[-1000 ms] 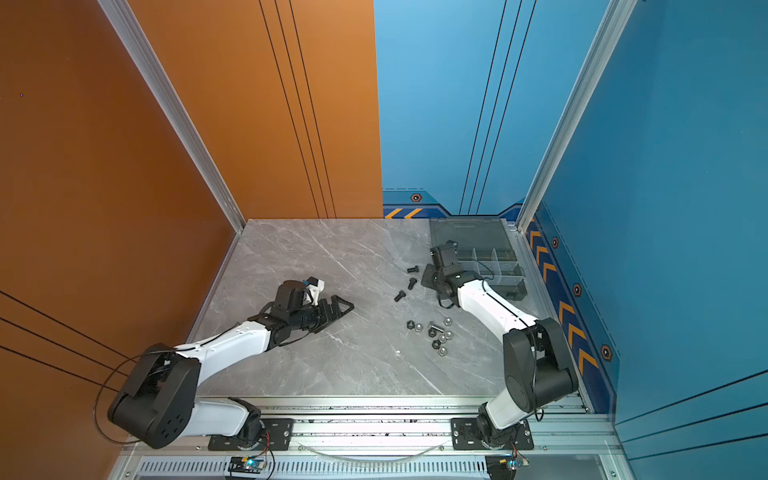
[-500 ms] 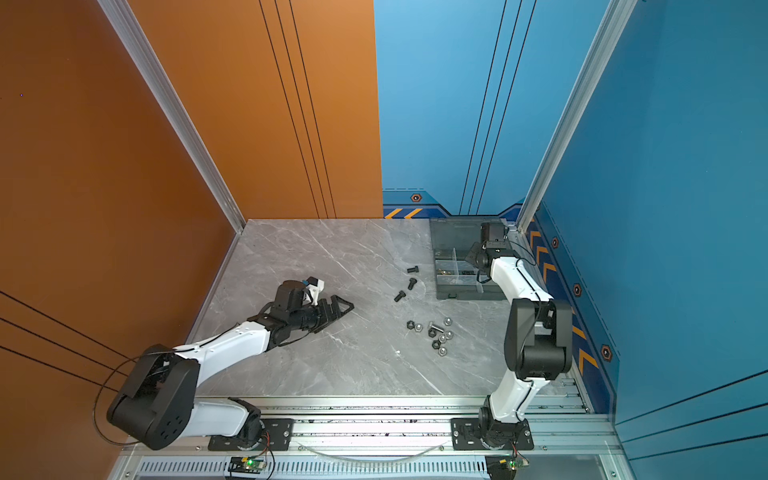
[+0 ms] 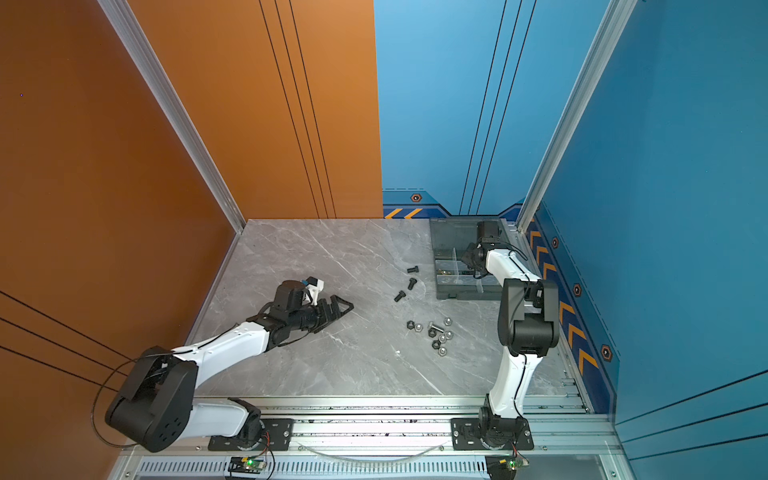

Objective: Sort the screws and nuts into containers
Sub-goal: 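Open the right gripper to drop the wing nut into a compartment, then move the right gripper down to the cluster of hex nuts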

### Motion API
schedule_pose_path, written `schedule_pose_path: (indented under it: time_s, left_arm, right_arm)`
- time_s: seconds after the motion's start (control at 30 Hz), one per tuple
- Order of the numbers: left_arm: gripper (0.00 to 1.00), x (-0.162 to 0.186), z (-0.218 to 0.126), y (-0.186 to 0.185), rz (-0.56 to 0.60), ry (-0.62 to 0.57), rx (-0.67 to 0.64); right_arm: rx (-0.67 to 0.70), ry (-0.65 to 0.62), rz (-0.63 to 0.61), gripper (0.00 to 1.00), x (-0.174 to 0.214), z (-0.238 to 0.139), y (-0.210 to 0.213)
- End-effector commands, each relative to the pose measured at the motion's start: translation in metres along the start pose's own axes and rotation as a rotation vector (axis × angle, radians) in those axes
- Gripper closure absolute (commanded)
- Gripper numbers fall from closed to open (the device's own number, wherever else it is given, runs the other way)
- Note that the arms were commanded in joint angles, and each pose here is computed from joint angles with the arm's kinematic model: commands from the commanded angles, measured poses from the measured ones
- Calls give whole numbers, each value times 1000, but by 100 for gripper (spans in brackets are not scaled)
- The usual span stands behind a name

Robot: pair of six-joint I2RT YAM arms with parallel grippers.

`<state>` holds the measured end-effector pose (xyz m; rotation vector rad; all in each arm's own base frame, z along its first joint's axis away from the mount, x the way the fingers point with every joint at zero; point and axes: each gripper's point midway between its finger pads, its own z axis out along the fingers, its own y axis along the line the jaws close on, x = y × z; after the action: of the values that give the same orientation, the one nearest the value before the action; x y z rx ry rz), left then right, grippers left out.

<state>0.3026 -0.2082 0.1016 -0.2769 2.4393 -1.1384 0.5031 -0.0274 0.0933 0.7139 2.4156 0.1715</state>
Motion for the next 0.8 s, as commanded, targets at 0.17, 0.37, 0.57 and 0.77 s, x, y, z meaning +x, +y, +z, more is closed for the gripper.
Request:
schedule_pose_path:
  time_s: [0.17,0.37,0.57,0.77]
  left_arm:
    - [2,-4,-1,-5,14,-14,-14]
    - [2,-5,-1,-6,18,-15,-10]
    - [2,-4,-2,-5,18,-18,-8]
    - [2,-2,-3,-5,19,-17,-1]
  right_arm:
    - [2,33,-8,87,4,2,4]
    - [-7,25,-16,70,1,-6,6]
    - [-73,9,-24,64,-1,-38,18]
    - [-169,30,-39,58,19,-81,36]
